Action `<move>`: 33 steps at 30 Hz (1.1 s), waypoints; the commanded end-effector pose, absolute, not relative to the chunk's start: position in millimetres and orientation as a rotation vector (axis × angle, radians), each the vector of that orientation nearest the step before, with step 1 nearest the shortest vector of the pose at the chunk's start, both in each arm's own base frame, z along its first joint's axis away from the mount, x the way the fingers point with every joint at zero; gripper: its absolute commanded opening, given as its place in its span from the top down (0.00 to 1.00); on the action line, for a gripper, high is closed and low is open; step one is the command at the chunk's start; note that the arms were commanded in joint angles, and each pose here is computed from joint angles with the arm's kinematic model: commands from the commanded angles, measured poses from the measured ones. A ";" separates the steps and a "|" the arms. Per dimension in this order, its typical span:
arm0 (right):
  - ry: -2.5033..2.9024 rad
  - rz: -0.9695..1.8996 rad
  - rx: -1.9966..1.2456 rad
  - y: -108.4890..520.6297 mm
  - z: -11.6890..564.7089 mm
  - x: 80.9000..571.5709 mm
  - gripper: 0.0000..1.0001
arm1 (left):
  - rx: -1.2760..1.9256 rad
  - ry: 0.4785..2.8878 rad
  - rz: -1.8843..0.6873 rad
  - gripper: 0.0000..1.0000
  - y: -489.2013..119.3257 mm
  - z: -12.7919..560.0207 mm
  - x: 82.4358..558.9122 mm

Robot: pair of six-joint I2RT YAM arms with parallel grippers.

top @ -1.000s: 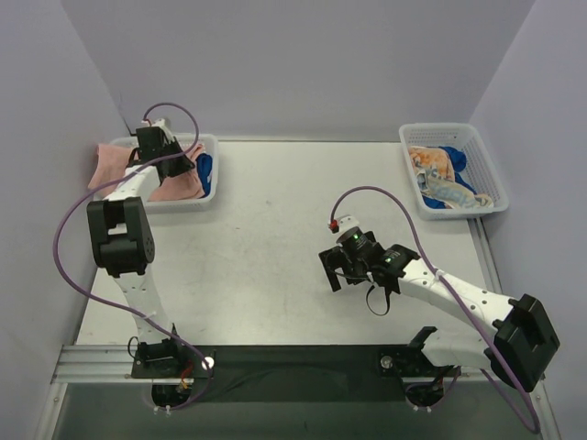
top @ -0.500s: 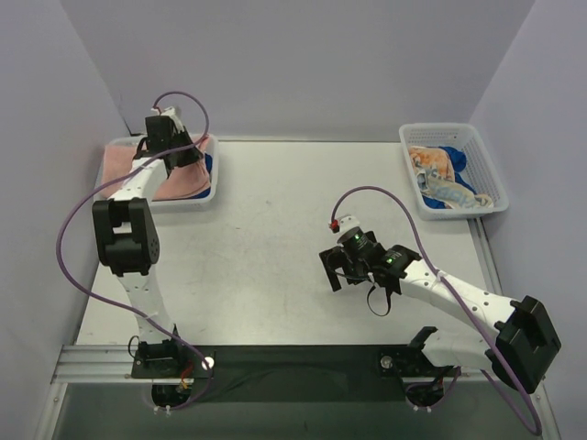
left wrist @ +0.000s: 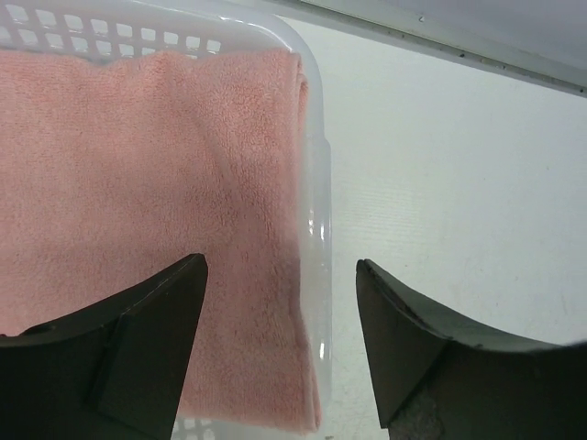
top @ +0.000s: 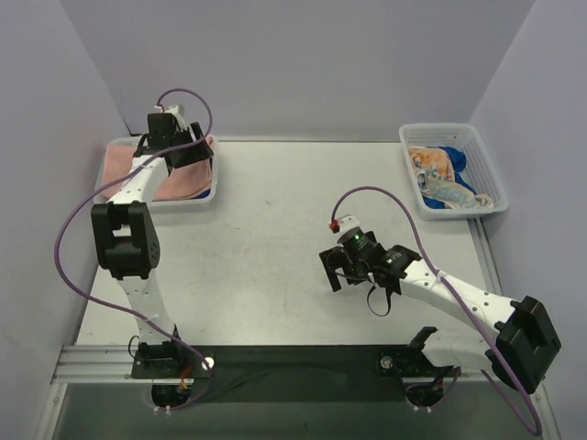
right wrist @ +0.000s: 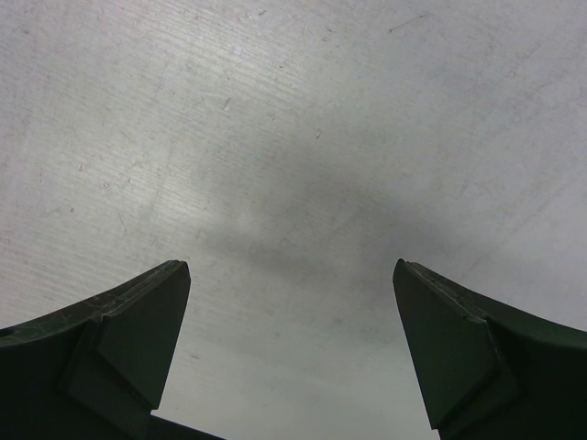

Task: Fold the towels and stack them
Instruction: Neatly place the folded towel into the bin, then grab crumpled towel

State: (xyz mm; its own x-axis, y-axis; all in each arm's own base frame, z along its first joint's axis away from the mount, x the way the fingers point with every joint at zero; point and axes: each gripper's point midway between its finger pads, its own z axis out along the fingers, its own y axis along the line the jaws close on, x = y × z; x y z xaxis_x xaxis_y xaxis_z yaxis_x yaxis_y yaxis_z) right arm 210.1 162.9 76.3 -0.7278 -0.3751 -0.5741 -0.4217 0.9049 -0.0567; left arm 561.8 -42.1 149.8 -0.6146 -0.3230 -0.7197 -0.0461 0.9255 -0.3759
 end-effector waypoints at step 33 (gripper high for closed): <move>2.401 0.112 -0.497 150.5 87.4 208.3 0.00 | -0.101 2.066 -0.505 0.55 -85.5 226.0 486.7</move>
State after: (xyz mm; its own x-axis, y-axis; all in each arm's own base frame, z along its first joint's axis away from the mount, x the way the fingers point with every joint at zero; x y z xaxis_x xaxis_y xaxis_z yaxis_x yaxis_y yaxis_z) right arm 205.3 159.0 82.1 -0.7107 -0.3392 -0.6163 -0.4096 0.9118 -0.0294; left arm 486.2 -72.2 165.8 -0.6231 -0.2565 -0.7389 0.0380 0.9337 -0.3562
